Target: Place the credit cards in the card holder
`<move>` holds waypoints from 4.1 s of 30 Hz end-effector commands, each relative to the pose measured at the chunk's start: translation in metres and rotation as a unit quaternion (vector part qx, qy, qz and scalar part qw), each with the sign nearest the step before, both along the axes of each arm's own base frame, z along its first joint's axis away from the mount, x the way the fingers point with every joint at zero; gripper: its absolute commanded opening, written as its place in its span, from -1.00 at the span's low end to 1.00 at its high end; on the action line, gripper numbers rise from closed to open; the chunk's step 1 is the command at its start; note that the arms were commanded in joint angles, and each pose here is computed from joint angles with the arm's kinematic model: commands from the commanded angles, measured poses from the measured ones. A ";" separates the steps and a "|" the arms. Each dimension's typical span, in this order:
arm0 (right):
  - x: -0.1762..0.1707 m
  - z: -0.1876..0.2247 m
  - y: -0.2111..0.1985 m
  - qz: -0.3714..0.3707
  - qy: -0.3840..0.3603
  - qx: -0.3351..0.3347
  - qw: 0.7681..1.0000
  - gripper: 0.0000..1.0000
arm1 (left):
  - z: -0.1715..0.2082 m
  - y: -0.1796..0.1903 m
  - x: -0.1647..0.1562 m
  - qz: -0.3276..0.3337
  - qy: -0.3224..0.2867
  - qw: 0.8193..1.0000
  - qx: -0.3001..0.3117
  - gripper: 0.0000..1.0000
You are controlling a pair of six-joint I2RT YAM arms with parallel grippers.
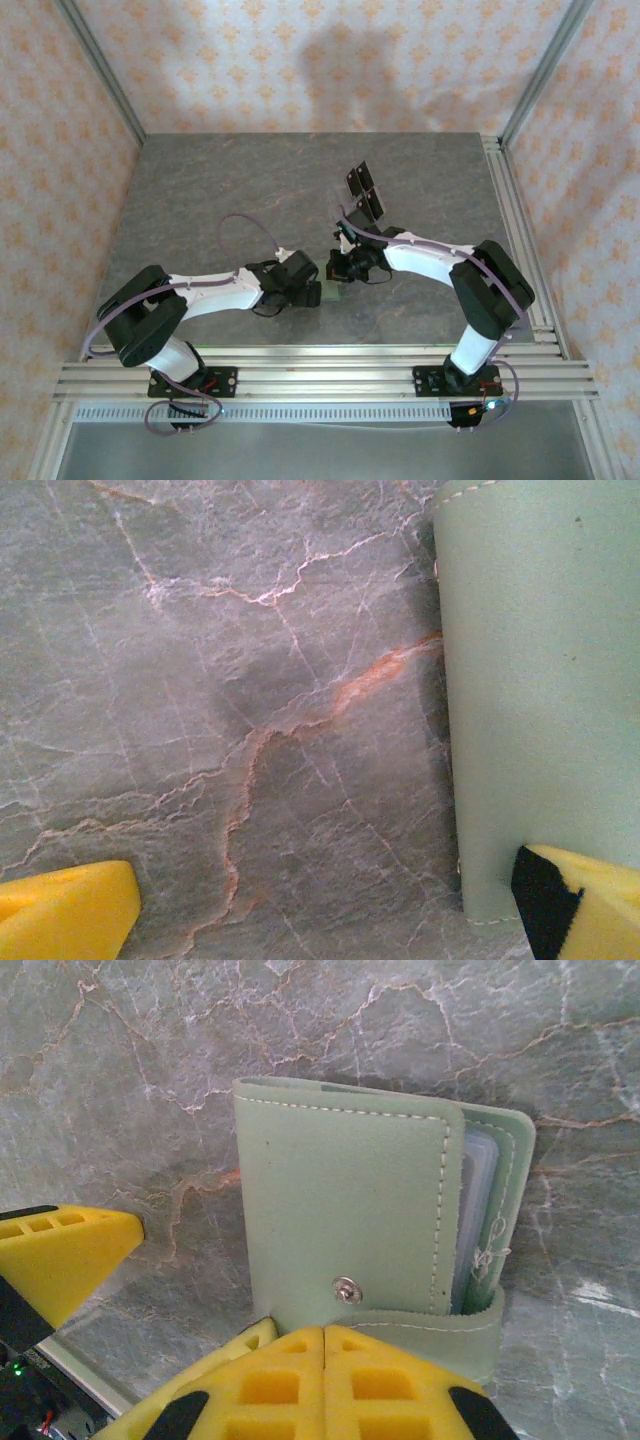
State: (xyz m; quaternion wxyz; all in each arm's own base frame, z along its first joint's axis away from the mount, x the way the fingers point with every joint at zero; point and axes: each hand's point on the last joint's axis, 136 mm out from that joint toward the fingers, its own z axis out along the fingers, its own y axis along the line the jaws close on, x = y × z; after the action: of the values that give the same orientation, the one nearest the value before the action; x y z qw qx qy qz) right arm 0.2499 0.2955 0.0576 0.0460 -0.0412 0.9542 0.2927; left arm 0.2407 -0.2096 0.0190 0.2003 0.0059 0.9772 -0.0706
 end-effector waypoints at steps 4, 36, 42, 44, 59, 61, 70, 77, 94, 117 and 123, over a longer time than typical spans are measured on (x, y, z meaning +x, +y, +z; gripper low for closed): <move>0.009 0.007 0.012 0.002 -0.013 0.014 1.000 -1.00 | -0.019 0.010 -0.008 0.004 0.023 0.999 0.023 0.98; 0.030 0.013 0.008 -0.020 -0.039 0.005 0.999 -1.00 | -0.024 0.011 -0.012 0.003 0.028 0.999 0.021 0.97; 0.031 0.007 0.010 -0.020 -0.035 0.003 0.999 -1.00 | -0.026 0.011 -0.013 0.002 0.030 0.999 0.022 0.97; 0.032 0.003 0.011 -0.019 -0.031 0.001 0.999 -1.00 | -0.025 0.011 -0.012 0.002 0.029 0.999 0.020 0.97; 0.024 -0.022 0.009 -0.012 -0.004 -0.015 1.000 -1.00 | -0.026 0.010 -0.012 0.001 0.030 0.999 0.021 0.97; 0.024 -0.026 0.007 -0.012 -0.002 -0.019 1.000 -1.00 | -0.025 0.010 -0.012 0.000 0.030 0.999 0.020 0.97; 0.012 -0.046 -0.003 0.003 0.014 -0.063 0.998 -1.00 | -0.024 0.010 -0.012 0.000 0.029 0.999 0.019 0.97; -0.005 -0.060 -0.015 0.014 0.022 -0.097 0.995 -1.00 | -0.023 0.009 -0.011 0.000 0.028 0.999 0.019 0.97; -0.049 -0.101 -0.047 0.028 0.008 -0.192 0.981 -1.00 | -0.023 0.011 -0.012 0.003 0.029 0.999 0.020 0.97; -0.001 -0.012 0.022 0.013 -0.045 -0.078 0.996 -0.23 | -0.006 0.012 -0.007 -0.001 0.008 1.000 0.022 0.98; 0.023 0.027 0.036 -0.003 -0.069 -0.039 0.997 -0.08 | 0.025 0.013 0.003 -0.004 -0.026 0.999 0.024 0.99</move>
State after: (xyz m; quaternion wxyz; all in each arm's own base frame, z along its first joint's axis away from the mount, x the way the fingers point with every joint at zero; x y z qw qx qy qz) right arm 0.2665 0.3300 0.0687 0.1110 -0.0676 0.9609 0.2444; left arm 0.2394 -0.2065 0.0271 0.2052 0.0127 0.9761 -0.0700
